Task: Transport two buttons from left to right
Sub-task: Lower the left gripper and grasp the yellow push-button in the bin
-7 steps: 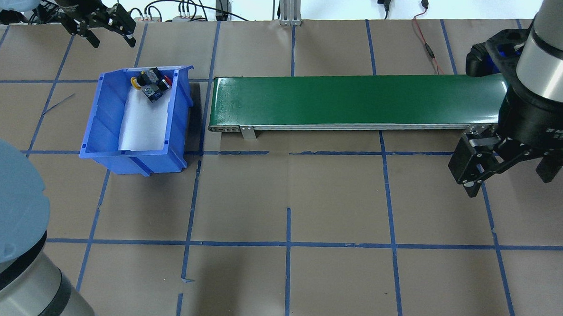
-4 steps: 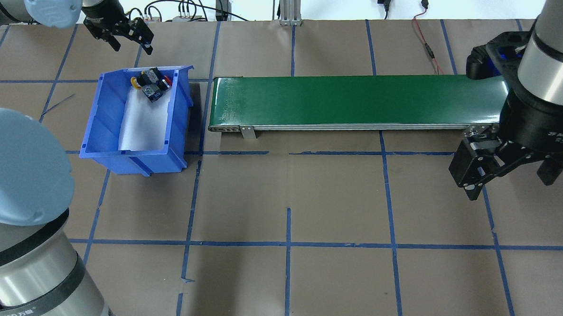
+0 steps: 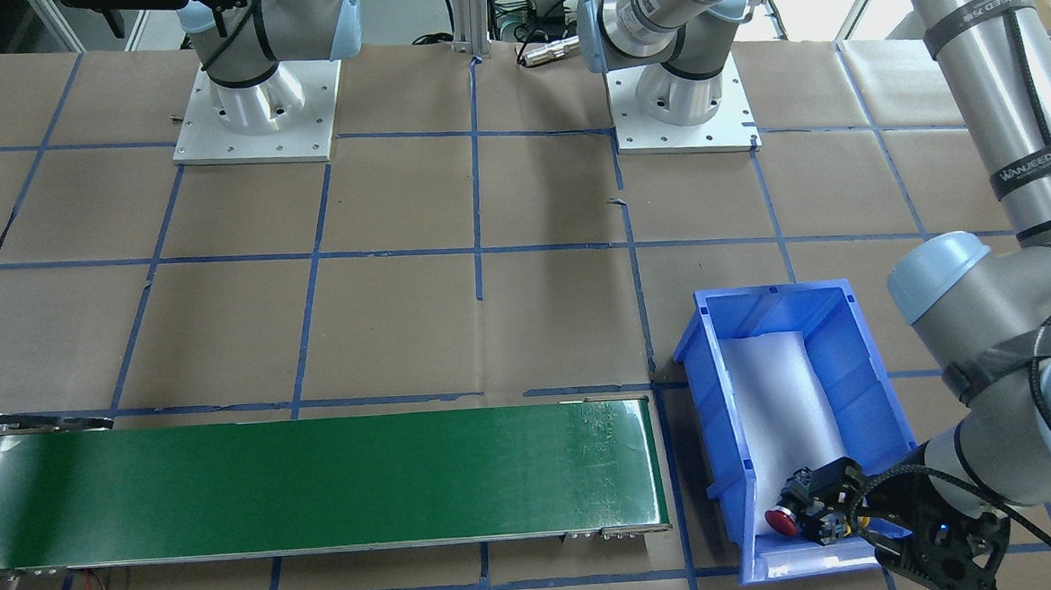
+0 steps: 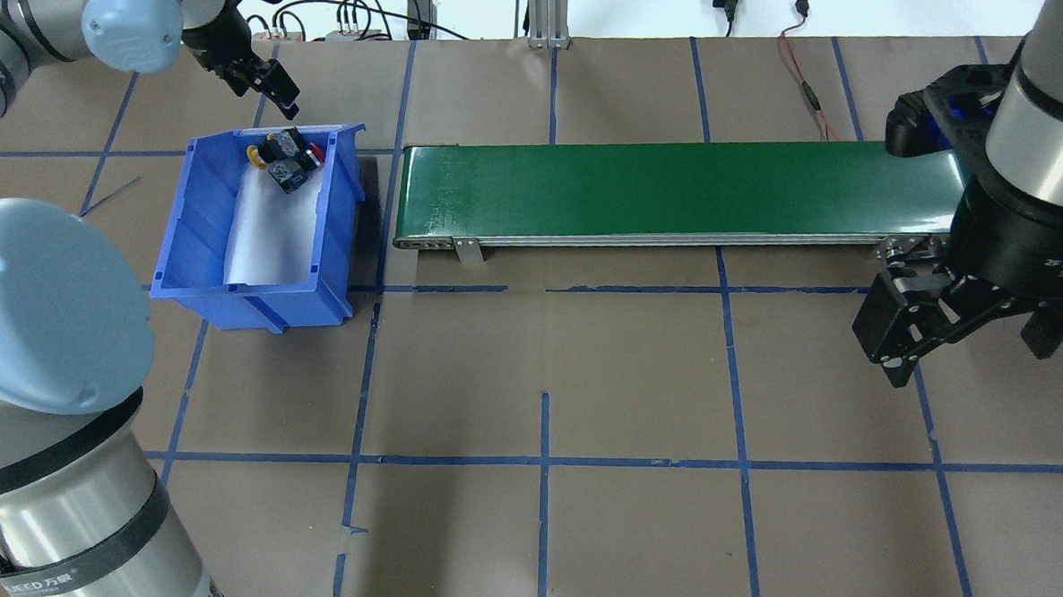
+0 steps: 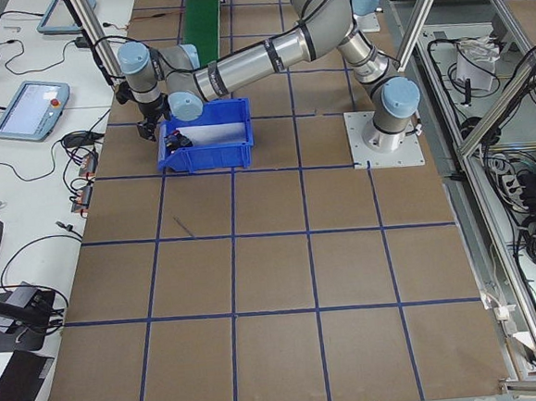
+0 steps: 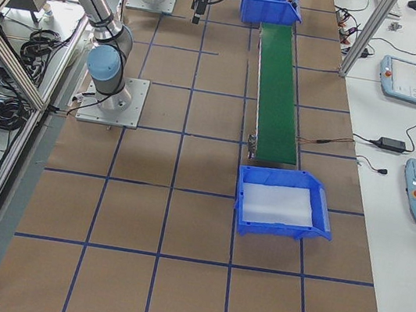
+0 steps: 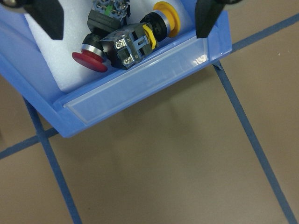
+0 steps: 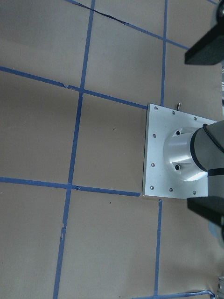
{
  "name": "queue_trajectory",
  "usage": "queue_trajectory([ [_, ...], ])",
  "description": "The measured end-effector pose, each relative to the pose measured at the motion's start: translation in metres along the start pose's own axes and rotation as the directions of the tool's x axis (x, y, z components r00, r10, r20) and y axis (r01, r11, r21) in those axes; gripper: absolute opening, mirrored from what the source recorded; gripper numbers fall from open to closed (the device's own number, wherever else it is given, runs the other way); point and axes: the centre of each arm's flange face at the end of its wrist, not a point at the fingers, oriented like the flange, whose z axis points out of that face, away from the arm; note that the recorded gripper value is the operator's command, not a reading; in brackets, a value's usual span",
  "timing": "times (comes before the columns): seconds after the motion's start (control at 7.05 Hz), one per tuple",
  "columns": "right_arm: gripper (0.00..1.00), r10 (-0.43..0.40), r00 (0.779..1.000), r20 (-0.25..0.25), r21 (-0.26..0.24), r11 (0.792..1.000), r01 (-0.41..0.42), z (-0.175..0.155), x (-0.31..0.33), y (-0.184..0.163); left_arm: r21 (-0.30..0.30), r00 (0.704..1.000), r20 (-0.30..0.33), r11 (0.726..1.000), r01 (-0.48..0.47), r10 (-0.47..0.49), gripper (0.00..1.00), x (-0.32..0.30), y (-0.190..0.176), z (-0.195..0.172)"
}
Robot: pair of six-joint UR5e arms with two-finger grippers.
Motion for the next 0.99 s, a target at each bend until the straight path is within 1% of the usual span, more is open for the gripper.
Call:
queue_trajectory([
  [0.28,1.00,-0.002,1.000,0.001,-0.006,1.000,0.002,-0.001,-0.001,0.009,0.034,0.990,0.043,0.990,-0.137,0.136,1.00,0.007,0.011,0.034],
  [0.43,1.00,-0.003,1.000,0.001,-0.009,1.000,0.003,-0.002,-0.002,0.014,0.048,0.982,0.066,0.982,-0.182,0.178,1.00,0.013,0.019,0.049],
  [0.57,1.00,-0.003,1.000,0.002,-0.013,1.000,0.003,-0.004,-0.002,0.022,0.057,0.977,0.082,0.978,-0.201,0.196,1.00,0.016,0.023,0.052],
  [0.71,1.00,-0.005,1.000,0.003,-0.019,1.000,0.005,-0.006,-0.003,0.034,0.063,0.975,0.093,0.976,-0.210,0.204,1.00,0.015,0.024,0.047],
  [0.99,1.00,-0.007,1.000,0.004,-0.031,1.000,0.007,-0.008,-0.005,0.054,0.066,0.973,0.098,0.974,-0.218,0.211,1.00,0.015,0.025,0.042],
])
